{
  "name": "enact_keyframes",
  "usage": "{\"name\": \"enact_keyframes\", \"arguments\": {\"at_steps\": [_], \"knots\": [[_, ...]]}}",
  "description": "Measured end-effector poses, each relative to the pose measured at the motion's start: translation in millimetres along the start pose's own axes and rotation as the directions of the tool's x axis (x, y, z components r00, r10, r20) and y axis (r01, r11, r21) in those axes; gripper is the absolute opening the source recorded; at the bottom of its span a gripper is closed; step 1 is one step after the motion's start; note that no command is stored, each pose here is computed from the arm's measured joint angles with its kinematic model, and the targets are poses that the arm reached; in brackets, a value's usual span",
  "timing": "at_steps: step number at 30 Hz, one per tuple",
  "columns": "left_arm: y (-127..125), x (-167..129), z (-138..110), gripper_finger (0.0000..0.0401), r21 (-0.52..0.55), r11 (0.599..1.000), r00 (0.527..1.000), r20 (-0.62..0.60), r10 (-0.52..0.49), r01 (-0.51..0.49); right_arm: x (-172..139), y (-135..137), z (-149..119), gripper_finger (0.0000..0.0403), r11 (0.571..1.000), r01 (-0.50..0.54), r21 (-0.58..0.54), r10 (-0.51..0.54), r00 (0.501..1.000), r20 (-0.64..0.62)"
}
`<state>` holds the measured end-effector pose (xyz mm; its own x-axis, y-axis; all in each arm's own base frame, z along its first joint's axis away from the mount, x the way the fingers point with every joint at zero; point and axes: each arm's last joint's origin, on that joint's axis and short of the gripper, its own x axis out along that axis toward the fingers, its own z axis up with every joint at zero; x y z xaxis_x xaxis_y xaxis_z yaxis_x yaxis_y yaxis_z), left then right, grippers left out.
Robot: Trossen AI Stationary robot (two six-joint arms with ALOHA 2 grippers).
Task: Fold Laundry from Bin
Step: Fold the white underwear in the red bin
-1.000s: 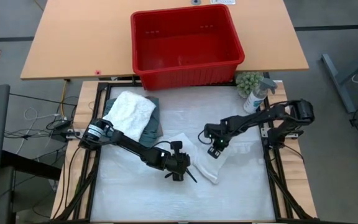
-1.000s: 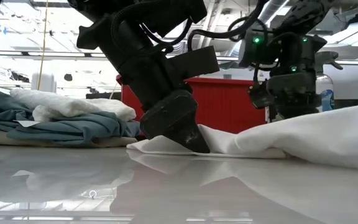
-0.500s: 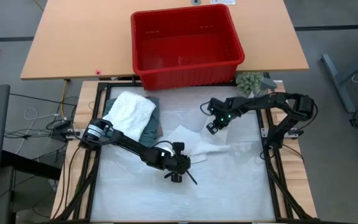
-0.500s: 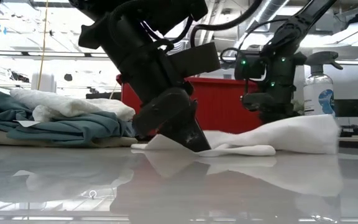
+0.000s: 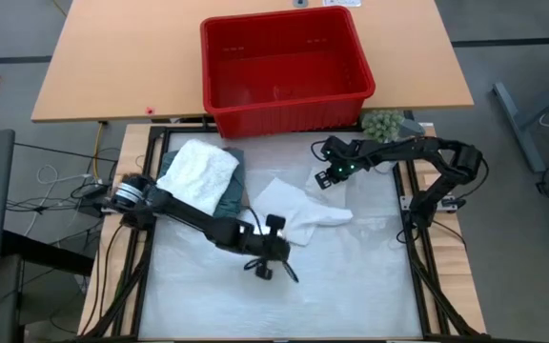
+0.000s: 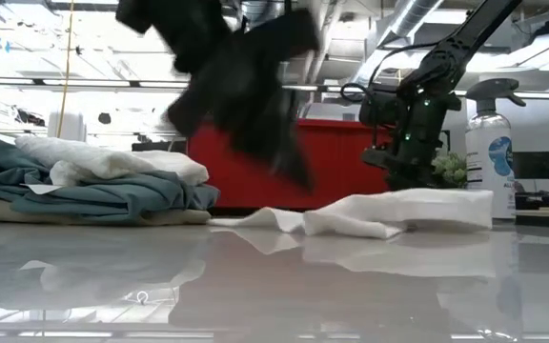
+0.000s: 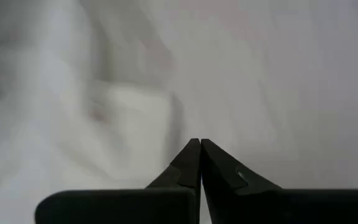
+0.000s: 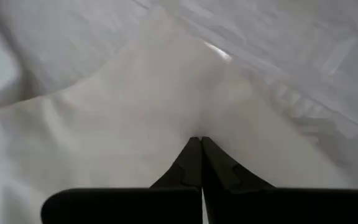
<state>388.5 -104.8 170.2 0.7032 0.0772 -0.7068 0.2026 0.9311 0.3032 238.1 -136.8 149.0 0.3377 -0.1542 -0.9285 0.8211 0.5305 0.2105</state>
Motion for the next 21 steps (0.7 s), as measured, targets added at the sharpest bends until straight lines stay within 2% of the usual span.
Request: {"name": "enact_keyframes", "arguments": {"at_steps": [3,7,13,21], "knots": [[17,-14,20,0.0,-0.153,0.987,0.985,0.156,0.076,-0.052,0,1,0,0.0022,1.0,-0.004,-0.003,0.004,1.0,0.002],[23,-8,27,0.0,-0.212,0.976,0.953,0.283,0.106,-0.046,0,1,1,0.0023,1.0,-0.007,-0.002,0.007,1.0,0.005],[13,26,4,0.0,-0.297,0.938,0.962,0.145,0.231,-0.181,0,1,0,0.0022,1.0,-0.013,-0.015,0.013,1.0,-0.002],[3,49,-12,0.0,-0.312,0.932,0.971,0.087,0.223,-0.187,0,1,0,0.0022,1.0,-0.017,-0.019,0.017,1.0,-0.001]]}}
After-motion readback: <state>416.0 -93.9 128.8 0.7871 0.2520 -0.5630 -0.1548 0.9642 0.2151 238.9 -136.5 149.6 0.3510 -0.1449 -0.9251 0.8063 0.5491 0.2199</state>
